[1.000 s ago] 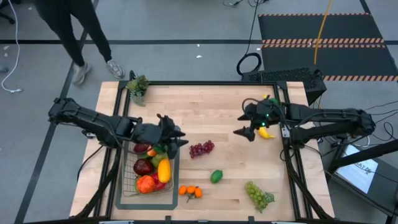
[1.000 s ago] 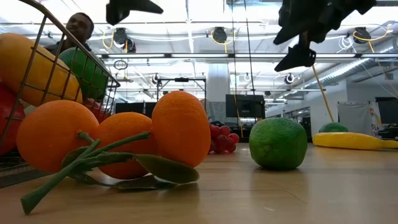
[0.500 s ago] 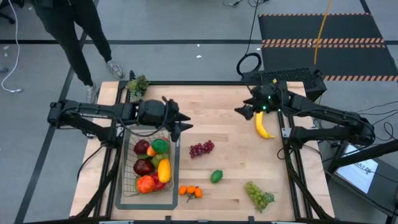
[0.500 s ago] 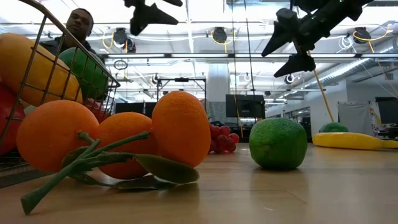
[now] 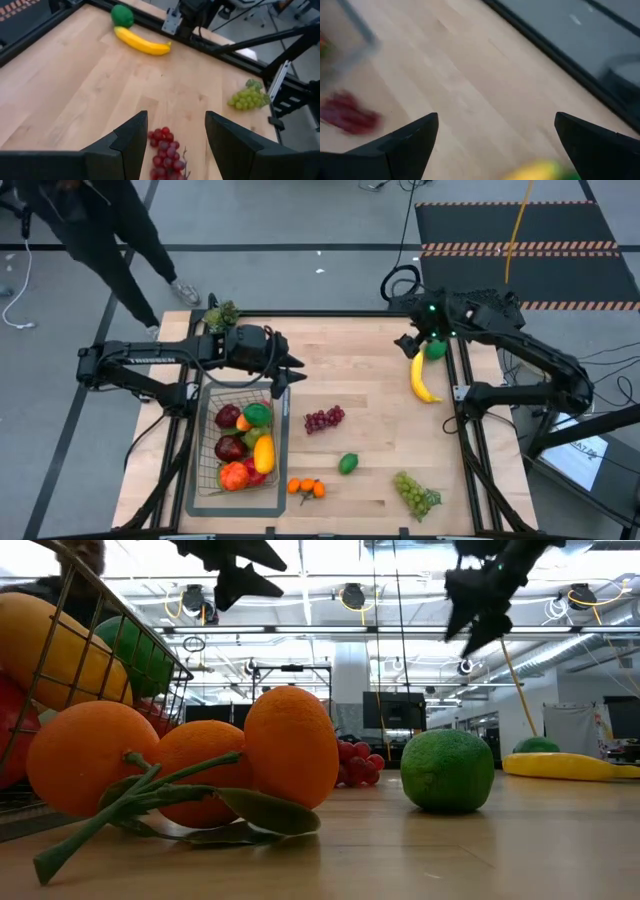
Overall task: Build produce basket
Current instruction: Put the top green lime into the wire basket
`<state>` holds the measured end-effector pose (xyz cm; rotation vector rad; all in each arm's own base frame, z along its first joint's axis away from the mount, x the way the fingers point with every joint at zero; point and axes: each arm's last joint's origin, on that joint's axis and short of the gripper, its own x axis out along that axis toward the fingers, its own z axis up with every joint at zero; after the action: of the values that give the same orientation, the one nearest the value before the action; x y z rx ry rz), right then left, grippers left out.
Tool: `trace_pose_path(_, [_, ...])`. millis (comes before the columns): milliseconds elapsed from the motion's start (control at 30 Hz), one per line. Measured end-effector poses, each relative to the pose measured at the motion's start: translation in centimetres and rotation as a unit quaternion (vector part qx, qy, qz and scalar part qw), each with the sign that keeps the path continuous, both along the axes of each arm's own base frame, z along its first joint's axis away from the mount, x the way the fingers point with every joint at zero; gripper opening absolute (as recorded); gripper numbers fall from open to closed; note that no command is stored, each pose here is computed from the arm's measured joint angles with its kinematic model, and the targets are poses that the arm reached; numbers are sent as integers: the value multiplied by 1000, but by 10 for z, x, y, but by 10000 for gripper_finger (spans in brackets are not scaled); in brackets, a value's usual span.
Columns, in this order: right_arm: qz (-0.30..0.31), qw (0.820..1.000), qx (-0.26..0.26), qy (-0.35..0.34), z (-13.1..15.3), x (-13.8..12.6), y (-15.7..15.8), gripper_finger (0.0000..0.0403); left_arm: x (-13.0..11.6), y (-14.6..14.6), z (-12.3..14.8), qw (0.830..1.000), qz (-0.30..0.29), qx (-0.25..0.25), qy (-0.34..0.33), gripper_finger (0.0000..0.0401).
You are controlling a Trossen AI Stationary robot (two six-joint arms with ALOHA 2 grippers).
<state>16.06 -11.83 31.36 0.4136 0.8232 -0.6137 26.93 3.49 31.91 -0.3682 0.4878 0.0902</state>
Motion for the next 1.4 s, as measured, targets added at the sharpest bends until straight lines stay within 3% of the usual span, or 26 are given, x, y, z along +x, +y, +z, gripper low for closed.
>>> trace_pose_path(67, [-38, 998, 12, 56, -7, -2, -6, 393, -1, 0, -2, 1000, 1, -2, 13, 198])
trace_pose_path(133, [-119, 988, 49, 85, -14, -5, -14, 393, -3, 0, -5, 1000, 1, -5, 27, 198])
trace_pose_path(267, [-292, 937, 154, 111, -32, -13, -28, 393, -6, -1, -10, 998, 13, -29, 60, 198])
trace_pose_path(467, [-399, 887, 207, 107, -49, -17, -44, 393, -6, -1, -11, 996, 26, -49, 64, 198])
trace_pose_path(667, [-457, 854, 218, 119, -64, -31, -52, 393, -6, 0, -10, 997, 25, -47, 62, 198])
trace_pose_path(900, [-499, 831, 221, 104, -96, -51, -59, 393, -6, 0, -9, 997, 27, -44, 55, 198])
trace_pose_path(1233, [-529, 812, 234, 79, -130, -69, -62, 393, -6, 0, -9, 997, 27, -43, 55, 198])
trace_pose_path(1400, [-535, 811, 227, 63, -137, -71, -63, 393, -6, 1, -9, 997, 24, -38, 55, 198])
